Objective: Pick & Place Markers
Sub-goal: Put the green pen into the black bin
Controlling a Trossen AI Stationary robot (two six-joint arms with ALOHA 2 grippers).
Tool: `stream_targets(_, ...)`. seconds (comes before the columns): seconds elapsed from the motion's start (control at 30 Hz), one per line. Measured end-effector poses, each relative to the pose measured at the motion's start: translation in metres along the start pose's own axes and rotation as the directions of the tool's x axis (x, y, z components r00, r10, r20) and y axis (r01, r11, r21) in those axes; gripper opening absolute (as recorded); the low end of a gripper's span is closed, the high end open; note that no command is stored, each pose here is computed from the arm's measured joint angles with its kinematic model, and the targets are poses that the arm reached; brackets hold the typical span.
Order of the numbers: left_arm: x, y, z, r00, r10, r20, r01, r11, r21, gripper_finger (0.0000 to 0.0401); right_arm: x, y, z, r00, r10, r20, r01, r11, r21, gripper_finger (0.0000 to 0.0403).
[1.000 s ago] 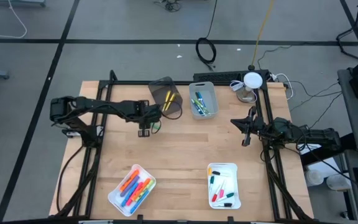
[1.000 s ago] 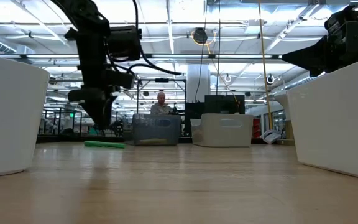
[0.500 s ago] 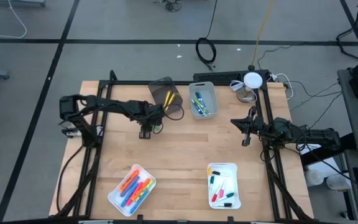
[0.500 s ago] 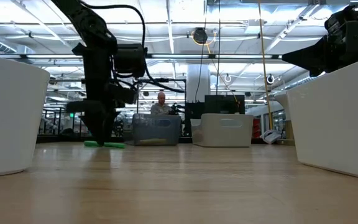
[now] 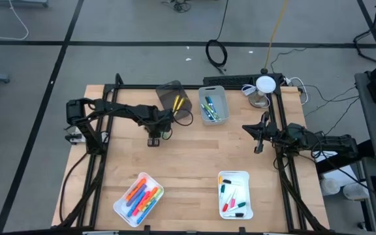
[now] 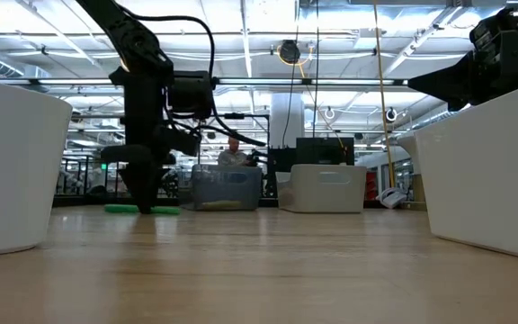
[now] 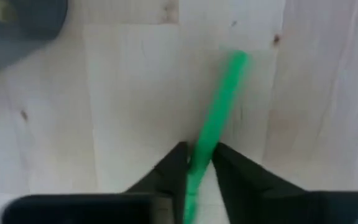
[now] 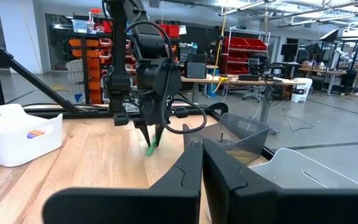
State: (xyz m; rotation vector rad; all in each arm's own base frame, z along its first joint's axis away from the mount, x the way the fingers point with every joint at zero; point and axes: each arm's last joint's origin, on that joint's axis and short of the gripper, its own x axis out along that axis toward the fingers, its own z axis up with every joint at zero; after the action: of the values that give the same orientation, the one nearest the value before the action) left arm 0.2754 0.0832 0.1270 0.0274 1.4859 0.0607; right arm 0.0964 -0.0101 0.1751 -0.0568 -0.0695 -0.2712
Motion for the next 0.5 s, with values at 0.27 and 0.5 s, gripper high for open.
stream_targets(0.27, 0.000, -0.001, 0.001, 1.000, -0.020, 0.011, 0.021, 0.986, -0.166, 0.0027, 0.000, 0.000, 0.000, 1.000, 0.000, 0.000, 0.000, 1.000, 0.000, 0.0000)
stream_targets(0.5, -0.016, -0.010, 0.000, 0.998, -0.003, 0.064, 0.014, 0.984, -0.177, 0.0021, 0.000, 0.000, 0.000, 1.000, 0.000, 0.000, 0.000, 1.000, 0.000, 0.0000)
